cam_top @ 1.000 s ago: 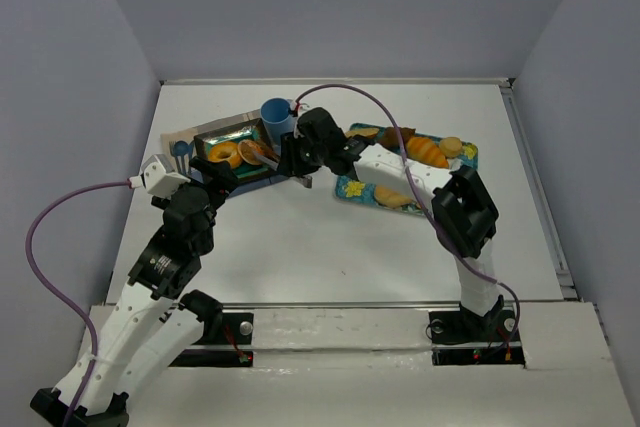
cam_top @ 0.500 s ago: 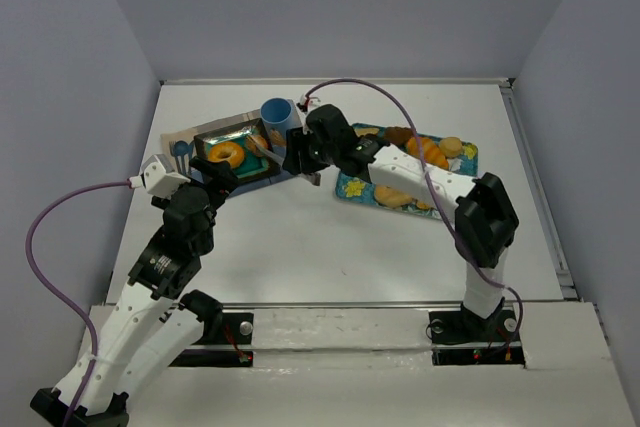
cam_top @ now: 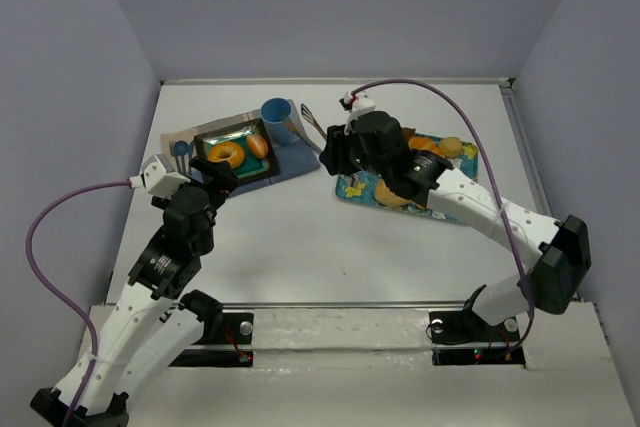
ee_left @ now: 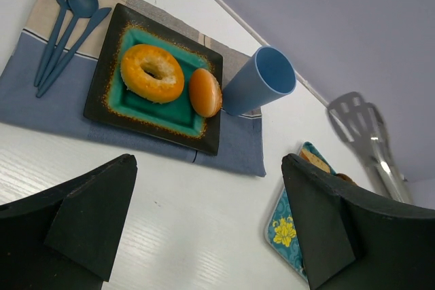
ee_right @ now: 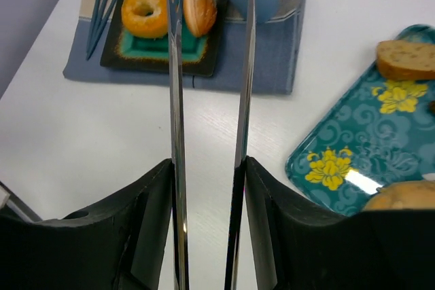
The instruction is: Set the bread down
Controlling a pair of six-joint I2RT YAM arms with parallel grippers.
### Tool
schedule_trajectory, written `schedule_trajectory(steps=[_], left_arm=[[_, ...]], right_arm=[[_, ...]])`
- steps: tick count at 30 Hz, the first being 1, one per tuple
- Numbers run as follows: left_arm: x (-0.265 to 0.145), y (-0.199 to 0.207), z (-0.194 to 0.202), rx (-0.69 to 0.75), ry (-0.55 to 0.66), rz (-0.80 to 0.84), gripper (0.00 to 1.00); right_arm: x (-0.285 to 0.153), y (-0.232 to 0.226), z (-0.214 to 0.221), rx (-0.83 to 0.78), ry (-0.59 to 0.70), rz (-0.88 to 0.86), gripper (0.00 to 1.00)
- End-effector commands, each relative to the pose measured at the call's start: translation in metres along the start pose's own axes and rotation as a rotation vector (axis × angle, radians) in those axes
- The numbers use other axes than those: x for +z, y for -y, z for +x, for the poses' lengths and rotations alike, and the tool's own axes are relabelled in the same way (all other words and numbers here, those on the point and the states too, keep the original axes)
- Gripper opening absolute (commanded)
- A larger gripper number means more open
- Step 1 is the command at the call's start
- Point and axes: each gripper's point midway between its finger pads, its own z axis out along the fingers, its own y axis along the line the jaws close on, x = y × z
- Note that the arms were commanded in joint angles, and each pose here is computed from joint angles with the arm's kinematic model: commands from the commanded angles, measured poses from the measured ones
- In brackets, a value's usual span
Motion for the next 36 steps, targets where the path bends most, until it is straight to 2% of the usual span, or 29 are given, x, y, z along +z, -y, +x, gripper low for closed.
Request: schedule_trajectory(steps=[1,4,8,11,12,17,18,19,20,24,25,26,31,36], left_arm=[[0.004,0.001,-0.008,-0.032,0.045,-0.013,0.99],[0.004,0.001,-0.01,-0.035,0.05,-0.014,0.99],[0.004,0.001,-0.009,-0.034,0.046,-0.014,0.99],[0.004,0.001,-0.01,-0.037,0.049,-0.014,0.99],[0.004,0.001,-0.011,-0.039,0.051,-0.013,0.99],[0.004,0.0,-0.009,-0.035,0.051,-0.018,0.99],[0.005,0.0,-0.01,-0.035,0.053,-0.02,0.99],[0.005,0.0,-0.01,-0.035,0.052,-0.019,0.99],[0.005,0.001,-0.011,-0.038,0.054,-0.019,0.99],[0.005,0.001,-0.009,-0.033,0.049,-0.016,0.99],[0.005,0.002,-0.009,-0.035,0.048,-0.015,0.99],[0.004,0.002,-0.01,-0.035,0.05,-0.013,0.99],[0.003,0.001,-0.011,-0.042,0.056,-0.011,0.99],[0.003,0.001,-0.01,-0.038,0.052,-0.01,0.99]], right_arm=[[-0.037,0.008,-0.06,-0.021,0.233,0.062,0.49],[-0.047,0.021,-0.074,0.0,0.283,0.117,0.49],[-0.036,0.043,-0.086,0.051,0.293,0.162,0.48],[-0.011,0.065,-0.095,0.1,0.281,0.198,0.47],[0.011,0.077,-0.087,0.093,0.247,0.231,0.47],[0.075,0.087,-0.083,0.07,0.186,0.254,0.47],[0.082,0.084,-0.095,0.084,0.207,0.249,0.47],[0.104,0.094,-0.079,0.085,0.165,0.274,0.47],[0.111,0.093,-0.091,0.096,0.19,0.278,0.47],[0.158,0.118,-0.058,0.12,0.107,0.373,0.47],[0.163,0.115,-0.069,0.144,0.123,0.369,0.47],[0.181,0.119,-0.047,0.149,0.068,0.379,0.48],[0.204,0.138,-0.022,0.178,0.037,0.471,0.54],[0.225,0.139,-0.001,0.177,-0.005,0.454,0.61]])
